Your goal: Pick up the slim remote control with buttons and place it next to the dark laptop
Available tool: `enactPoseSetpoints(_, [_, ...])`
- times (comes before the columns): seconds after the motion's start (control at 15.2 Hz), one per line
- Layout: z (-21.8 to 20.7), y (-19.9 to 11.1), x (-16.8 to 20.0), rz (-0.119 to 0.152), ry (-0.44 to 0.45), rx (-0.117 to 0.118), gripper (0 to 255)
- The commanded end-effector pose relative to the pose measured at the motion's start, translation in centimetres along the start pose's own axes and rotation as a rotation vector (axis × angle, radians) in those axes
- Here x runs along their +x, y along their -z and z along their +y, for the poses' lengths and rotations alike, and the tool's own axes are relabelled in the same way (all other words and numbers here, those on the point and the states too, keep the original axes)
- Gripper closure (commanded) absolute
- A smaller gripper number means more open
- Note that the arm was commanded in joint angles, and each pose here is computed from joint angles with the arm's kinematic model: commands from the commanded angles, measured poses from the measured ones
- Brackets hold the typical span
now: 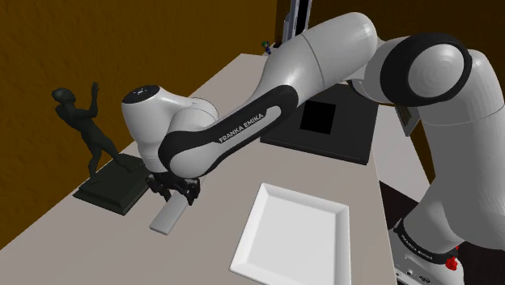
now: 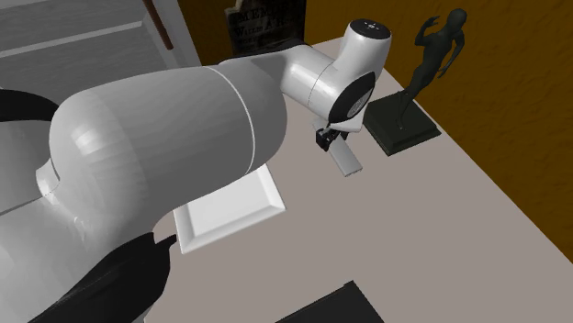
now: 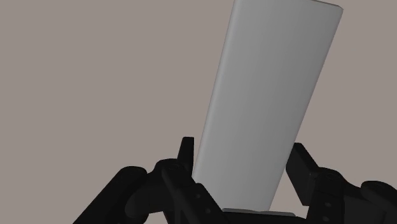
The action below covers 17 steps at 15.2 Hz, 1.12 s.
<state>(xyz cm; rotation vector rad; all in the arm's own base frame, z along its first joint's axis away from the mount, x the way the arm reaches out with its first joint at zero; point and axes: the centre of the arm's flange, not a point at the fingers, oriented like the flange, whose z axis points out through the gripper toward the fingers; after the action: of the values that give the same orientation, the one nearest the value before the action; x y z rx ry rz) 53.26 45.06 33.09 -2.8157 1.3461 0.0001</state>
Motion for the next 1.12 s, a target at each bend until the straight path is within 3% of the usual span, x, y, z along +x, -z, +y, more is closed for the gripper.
enactPoseSetpoints(0.0, [0.0, 0.0, 0.0, 0.000, 0.000, 0.000, 255])
enactPoseSetpoints(0.33, [0.0, 0.0, 0.0, 0.000, 0.000, 0.000, 255])
enactPoseSetpoints(1.06, [-0.1, 5.8, -0.1, 0.000, 0.000, 0.000, 255])
